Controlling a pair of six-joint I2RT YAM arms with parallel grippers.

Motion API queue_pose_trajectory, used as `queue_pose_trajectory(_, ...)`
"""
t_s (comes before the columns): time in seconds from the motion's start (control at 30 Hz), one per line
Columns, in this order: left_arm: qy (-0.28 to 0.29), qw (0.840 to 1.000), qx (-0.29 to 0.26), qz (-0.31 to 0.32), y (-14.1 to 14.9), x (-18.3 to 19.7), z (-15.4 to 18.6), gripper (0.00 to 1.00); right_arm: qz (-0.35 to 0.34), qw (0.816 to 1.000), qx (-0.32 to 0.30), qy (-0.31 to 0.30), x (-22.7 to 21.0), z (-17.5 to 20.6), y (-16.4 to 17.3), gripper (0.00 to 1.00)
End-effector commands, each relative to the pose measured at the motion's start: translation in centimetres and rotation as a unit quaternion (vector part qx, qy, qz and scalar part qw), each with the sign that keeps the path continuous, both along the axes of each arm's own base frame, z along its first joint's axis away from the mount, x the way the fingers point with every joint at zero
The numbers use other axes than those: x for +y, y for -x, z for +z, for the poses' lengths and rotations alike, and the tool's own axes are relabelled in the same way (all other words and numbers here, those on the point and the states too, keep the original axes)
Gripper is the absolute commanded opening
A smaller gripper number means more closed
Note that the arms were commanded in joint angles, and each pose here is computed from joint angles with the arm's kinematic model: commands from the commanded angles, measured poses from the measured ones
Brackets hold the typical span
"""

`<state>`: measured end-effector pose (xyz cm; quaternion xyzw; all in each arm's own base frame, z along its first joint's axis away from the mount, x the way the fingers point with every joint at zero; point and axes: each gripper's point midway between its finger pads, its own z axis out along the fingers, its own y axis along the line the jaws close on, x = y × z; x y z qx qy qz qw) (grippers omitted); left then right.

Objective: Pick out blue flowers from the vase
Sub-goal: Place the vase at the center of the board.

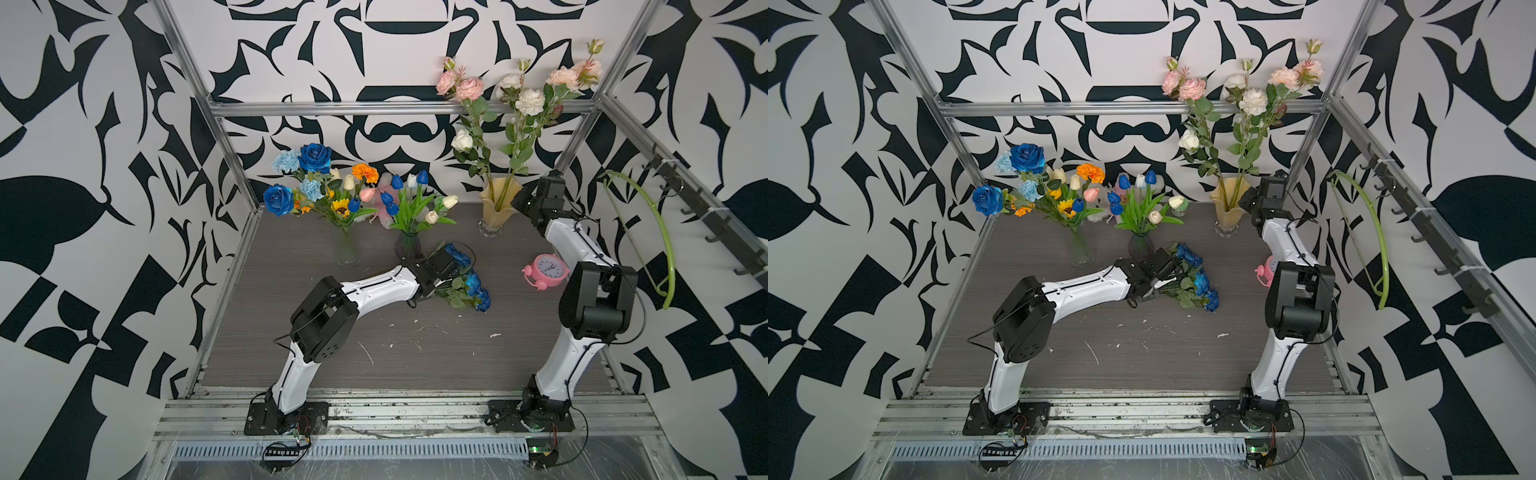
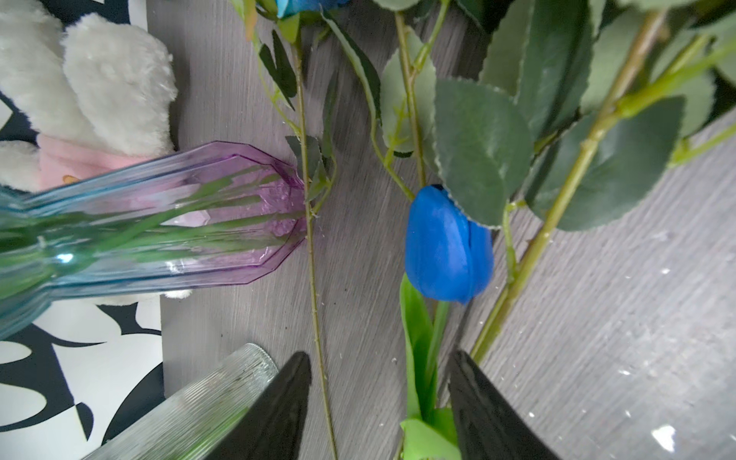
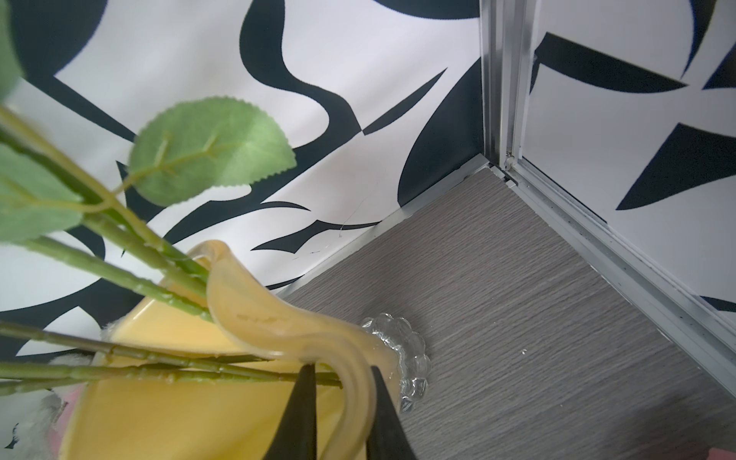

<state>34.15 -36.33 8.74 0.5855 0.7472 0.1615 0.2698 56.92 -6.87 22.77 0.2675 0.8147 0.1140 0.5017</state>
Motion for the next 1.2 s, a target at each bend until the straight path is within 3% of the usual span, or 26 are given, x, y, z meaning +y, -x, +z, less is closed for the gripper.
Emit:
queue_pose_trajectory(0.0,-0.001,1.000,0.002,0.002,0.3,0.1,-0.5,0.63,0.010,1.000,-0.011,-0.005,0.9,1.9,0.9,0.00)
queue_pose_trajectory(0.83,0.000,1.000,0.000,-0.001,0.1,-0.2,-0.4,0.70,-0.015,1.000,0.009,0.002,-0.6,-0.3,0.4,0.01)
queue_pose_trajectory(1.07,-0.002,1.000,0.006,0.002,0.3,-0.1,-0.7,0.69,-0.019,1.000,0.013,0.005,-1.1,-0.8,0.2,0.20)
queue_pose_trajectory(1.17,-0.003,1.000,0.008,0.003,0.3,0.0,-0.8,0.68,-0.021,1.000,0.014,0.010,-1.4,-0.9,0.1,0.32)
